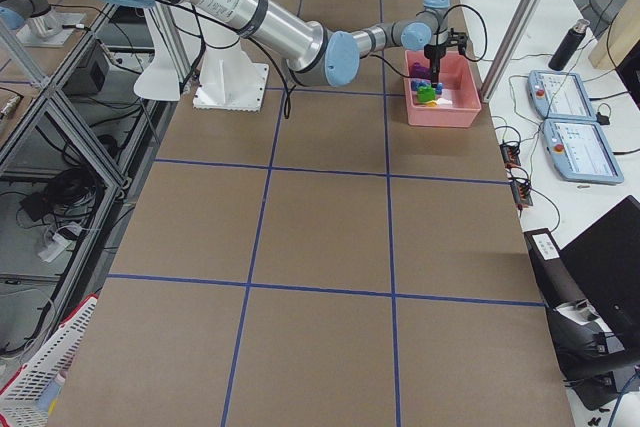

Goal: Put all blocks into box

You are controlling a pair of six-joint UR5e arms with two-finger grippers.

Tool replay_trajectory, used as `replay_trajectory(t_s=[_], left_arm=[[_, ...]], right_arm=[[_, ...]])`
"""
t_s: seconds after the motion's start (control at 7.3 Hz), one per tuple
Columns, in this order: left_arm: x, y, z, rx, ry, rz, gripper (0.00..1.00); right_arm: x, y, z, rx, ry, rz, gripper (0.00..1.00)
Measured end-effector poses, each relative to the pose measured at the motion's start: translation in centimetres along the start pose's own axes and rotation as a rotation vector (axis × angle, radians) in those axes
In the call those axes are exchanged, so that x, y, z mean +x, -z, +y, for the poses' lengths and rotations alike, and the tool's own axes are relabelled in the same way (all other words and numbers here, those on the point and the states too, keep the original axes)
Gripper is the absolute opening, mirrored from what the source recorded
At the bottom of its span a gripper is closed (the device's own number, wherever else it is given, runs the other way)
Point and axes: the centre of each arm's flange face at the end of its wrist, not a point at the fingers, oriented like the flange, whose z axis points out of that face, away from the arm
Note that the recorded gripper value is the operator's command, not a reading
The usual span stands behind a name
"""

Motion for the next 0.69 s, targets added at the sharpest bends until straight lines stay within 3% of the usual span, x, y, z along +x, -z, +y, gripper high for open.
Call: replay_trajectory(t_s=[0.41, 0.69], left_arm=[[0.0, 0.0, 0.0, -0.001, 0.000, 0.000, 1.00], [-0.2, -0.2, 0.4, -0.005, 0.003, -0.002, 1.00]], right_arm=[[0.8, 1.0, -1.1, -0.021, -0.011, -0.004, 0.99], [2.2, 4.6, -3.0, -0.059, -0.013, -0.003, 0.99]])
